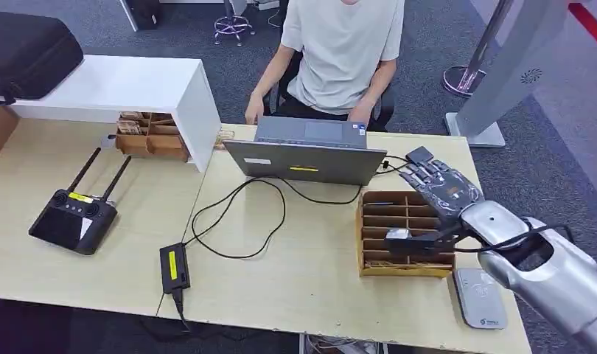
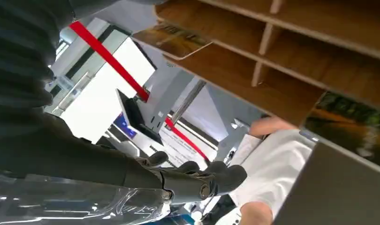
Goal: Pass the card to the sensor for recognition and then transmit it.
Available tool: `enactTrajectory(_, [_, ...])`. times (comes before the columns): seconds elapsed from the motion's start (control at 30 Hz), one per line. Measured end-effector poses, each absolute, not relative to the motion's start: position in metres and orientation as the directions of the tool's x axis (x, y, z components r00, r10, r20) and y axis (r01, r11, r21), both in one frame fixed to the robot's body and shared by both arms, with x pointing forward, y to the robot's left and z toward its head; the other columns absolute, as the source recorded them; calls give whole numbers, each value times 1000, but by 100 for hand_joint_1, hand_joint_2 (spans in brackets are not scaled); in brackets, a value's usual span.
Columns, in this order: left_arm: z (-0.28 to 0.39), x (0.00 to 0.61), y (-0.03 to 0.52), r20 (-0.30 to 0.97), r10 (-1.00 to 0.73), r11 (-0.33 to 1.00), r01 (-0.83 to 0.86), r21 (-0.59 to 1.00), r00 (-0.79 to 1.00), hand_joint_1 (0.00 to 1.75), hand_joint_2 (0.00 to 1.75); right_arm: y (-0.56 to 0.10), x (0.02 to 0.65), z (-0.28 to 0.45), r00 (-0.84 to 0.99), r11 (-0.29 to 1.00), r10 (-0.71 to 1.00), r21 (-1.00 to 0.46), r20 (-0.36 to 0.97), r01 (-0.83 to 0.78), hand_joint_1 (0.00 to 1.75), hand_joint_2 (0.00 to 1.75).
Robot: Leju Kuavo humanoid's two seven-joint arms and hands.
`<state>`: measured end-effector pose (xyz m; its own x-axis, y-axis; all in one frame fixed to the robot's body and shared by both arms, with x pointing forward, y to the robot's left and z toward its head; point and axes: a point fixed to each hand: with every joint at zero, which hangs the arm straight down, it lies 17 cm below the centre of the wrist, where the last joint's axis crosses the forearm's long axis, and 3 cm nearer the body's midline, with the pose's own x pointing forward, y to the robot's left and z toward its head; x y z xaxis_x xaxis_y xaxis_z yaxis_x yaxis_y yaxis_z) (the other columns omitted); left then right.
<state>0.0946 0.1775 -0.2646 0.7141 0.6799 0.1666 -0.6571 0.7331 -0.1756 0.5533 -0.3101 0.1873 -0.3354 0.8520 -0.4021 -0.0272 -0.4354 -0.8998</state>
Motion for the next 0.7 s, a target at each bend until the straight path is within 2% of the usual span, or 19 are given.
enactTrajectory(0.7, [-265,94,183,167,733,680,-713,-172,660,0,175,-307,545,158,-333,-420,859,-907,-388,-28,0,175])
